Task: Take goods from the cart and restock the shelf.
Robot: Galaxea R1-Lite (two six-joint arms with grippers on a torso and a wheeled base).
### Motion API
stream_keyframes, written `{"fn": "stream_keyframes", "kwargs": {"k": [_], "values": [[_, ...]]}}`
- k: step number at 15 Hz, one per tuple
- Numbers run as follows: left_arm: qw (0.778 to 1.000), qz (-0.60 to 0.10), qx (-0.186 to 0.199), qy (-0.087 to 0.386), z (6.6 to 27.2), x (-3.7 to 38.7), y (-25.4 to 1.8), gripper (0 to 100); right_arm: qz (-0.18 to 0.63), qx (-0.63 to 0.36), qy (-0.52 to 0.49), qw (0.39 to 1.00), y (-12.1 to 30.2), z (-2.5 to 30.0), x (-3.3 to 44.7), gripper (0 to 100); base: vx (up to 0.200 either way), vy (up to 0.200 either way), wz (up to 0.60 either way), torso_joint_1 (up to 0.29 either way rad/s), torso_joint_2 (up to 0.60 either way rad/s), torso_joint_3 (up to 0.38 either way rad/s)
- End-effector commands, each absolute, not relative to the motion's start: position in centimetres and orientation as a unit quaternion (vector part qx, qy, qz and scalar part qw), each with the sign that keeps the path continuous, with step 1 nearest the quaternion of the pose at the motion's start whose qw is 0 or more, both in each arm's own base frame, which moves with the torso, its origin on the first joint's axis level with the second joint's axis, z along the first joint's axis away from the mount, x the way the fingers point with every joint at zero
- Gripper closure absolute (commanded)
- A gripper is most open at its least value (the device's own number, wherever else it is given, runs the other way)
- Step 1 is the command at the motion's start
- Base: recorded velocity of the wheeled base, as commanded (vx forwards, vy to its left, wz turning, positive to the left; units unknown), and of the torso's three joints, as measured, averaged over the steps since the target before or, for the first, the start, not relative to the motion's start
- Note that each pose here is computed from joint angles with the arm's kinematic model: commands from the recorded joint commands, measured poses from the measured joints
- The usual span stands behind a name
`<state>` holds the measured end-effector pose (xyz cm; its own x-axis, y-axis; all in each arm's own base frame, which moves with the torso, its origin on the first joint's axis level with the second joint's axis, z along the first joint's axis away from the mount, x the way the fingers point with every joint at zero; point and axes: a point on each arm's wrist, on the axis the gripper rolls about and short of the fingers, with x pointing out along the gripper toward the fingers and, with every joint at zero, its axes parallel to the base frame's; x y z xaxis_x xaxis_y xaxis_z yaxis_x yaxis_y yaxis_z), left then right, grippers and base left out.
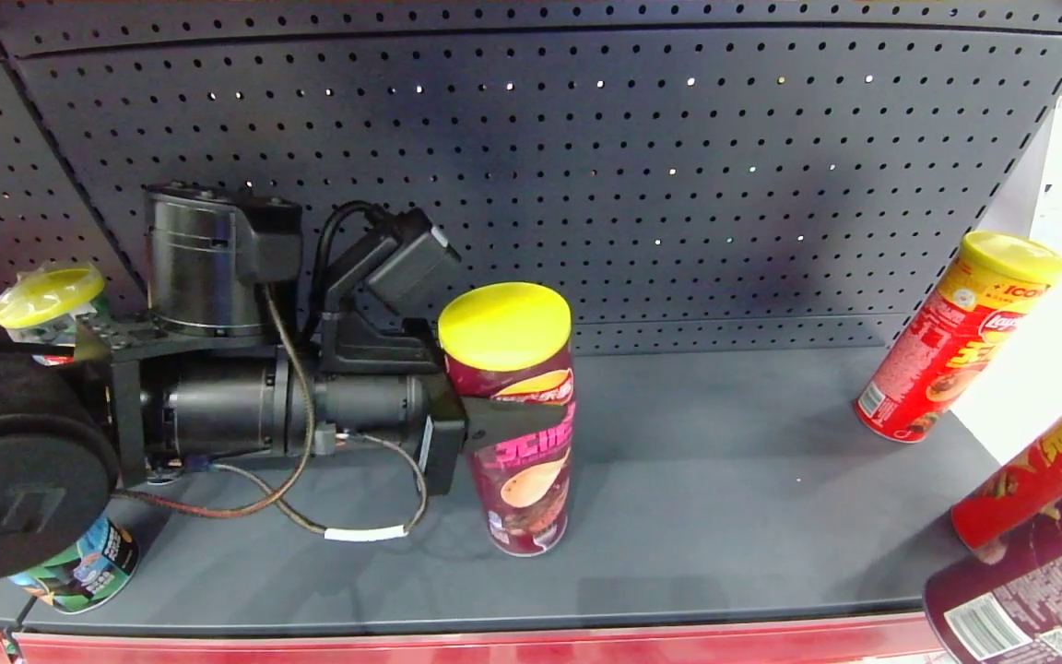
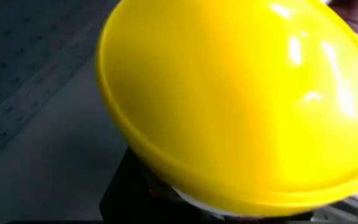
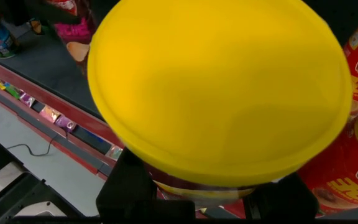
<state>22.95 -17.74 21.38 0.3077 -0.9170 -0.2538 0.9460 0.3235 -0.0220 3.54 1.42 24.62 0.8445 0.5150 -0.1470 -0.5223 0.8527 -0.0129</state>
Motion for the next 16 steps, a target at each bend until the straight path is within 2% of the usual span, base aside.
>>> {"fn": "stream_keyframes", "kwargs": {"k": [1, 3, 9, 16], "values": [[0.801, -0.585, 0.073, 0.104, 21.2, 22.7, -17.0, 100, 0.272, -0.026, 0.069, 0.96, 1.4, 24.7, 3.6, 100, 0.0, 0.0, 0.0, 0.0, 0.0, 0.0], [0.778, -0.613, 0.096, 0.098, 19.9, 23.2, -16.8, 100, 0.271, -0.027, 0.065, 0.96, 1.4, 24.9, 3.5, 100, 0.0, 0.0, 0.0, 0.0, 0.0, 0.0], [0.75, -0.643, 0.118, 0.095, 17.9, 23.5, -16.3, 100, 0.273, -0.027, 0.061, 0.96, 1.6, 26.5, 4.6, 100, 0.0, 0.0, 0.0, 0.0, 0.0, 0.0], [0.73, -0.67, 0.107, 0.084, 18.3, 22.7, -15.9, 100, 0.272, -0.026, 0.071, 0.959, 1.7, 26.5, 5.2, 100, 0.0, 0.0, 0.0, 0.0, 0.0, 0.0]]}}
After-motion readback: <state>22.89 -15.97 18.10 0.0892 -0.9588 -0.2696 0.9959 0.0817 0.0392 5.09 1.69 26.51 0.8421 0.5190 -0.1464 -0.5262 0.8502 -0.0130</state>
